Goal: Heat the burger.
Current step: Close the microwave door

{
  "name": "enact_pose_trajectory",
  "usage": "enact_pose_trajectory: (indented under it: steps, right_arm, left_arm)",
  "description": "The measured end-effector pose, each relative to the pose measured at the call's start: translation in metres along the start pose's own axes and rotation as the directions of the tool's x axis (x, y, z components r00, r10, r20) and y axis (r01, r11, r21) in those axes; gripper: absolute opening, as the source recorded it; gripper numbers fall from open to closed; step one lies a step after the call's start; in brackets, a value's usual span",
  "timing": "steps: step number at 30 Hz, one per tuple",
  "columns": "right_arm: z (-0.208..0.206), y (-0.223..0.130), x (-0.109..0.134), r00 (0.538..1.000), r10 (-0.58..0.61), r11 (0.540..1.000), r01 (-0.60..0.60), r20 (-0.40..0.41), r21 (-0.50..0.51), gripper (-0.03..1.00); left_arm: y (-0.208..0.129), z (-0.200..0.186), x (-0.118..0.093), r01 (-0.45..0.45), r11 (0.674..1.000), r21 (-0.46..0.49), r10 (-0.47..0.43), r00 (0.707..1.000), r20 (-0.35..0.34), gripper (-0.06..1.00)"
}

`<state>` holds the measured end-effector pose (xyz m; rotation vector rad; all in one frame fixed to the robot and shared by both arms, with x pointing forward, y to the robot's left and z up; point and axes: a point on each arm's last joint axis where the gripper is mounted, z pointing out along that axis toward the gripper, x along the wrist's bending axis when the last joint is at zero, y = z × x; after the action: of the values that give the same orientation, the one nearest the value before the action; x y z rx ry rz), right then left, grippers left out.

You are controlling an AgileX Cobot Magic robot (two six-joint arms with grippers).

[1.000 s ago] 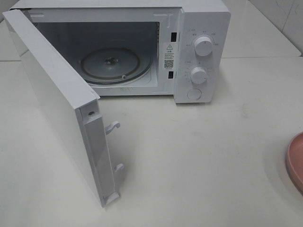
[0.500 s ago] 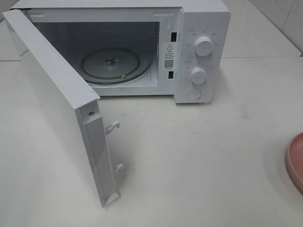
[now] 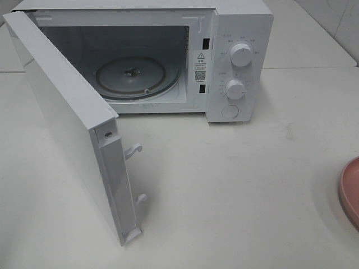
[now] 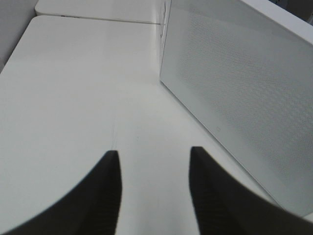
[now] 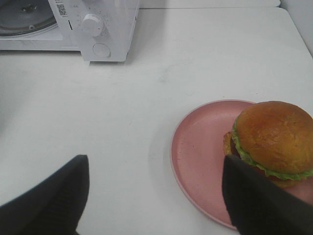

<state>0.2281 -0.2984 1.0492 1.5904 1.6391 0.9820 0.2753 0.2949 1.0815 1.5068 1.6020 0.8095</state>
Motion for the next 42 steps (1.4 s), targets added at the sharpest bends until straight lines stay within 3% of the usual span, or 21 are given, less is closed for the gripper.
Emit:
enact_pose_trajectory:
  steps: [1,2,3,5,11,16,25,31,36,42]
  right_arm:
    - [0.0,0.0,0.0,1.0,0.0,1.0,0.0,0.0,0.0,0.7]
    - [0.0,0.0,0.0,1.0,0.0,1.0,0.0,0.0,0.0,0.7]
    - [0.0,0.0,0.0,1.0,0.0,1.0,0.0,0.0,0.0,0.7]
    - [0.0,0.0,0.0,1.0,0.0,1.0,0.0,0.0,0.0,0.7]
    - [0.0,0.0,0.0,1.0,0.0,1.0,0.0,0.0,0.0,0.7]
    - [0.0,0.0,0.0,1.0,0.0,1.0,0.0,0.0,0.0,0.7]
    - [0.0,0.0,0.0,1.0,0.0,1.0,0.0,0.0,0.0,0.7]
    - [0.0,0.0,0.0,1.0,0.0,1.0,0.0,0.0,0.0,0.7]
    - [0.0,0.0,0.0,1.0,0.0,1.0,0.0,0.0,0.0,0.7]
    - [0.0,0.0,0.0,1.0,0.0,1.0,0.0,0.0,0.0,0.7]
  left_arm:
    - [0.003,0.004,0.0,0.002,1.0,0.005,-0.002,1.0,-0.001,0.27]
    - [0.003,0.004,0.0,0.002,1.0,0.005,-0.002,1.0,-0.001,0.27]
    - [0.008,0.011,0.0,0.006,1.0,0.016,-0.006,1.0,-0.004,0.14]
    - [0.015,0.024,0.001,0.011,1.0,0.024,-0.011,1.0,-0.008,0.01]
    - [0.022,0.045,0.003,0.018,1.0,-0.002,-0.018,1.0,-0.016,0.0]
    - [0.014,0.09,0.011,0.03,0.994,-0.101,-0.034,0.999,-0.036,0.0]
    - [0.002,0.133,0.019,0.023,0.972,-0.234,-0.04,0.997,-0.066,0.0]
    - [-0.002,0.15,0.021,-0.012,0.968,-0.252,-0.007,0.997,-0.074,0.0]
    - [-0.005,0.18,0.007,-0.154,0.949,-0.276,0.16,0.987,-0.002,0.0]
    - [-0.015,0.202,-0.007,-0.18,0.948,-0.264,0.208,0.975,0.082,0.0]
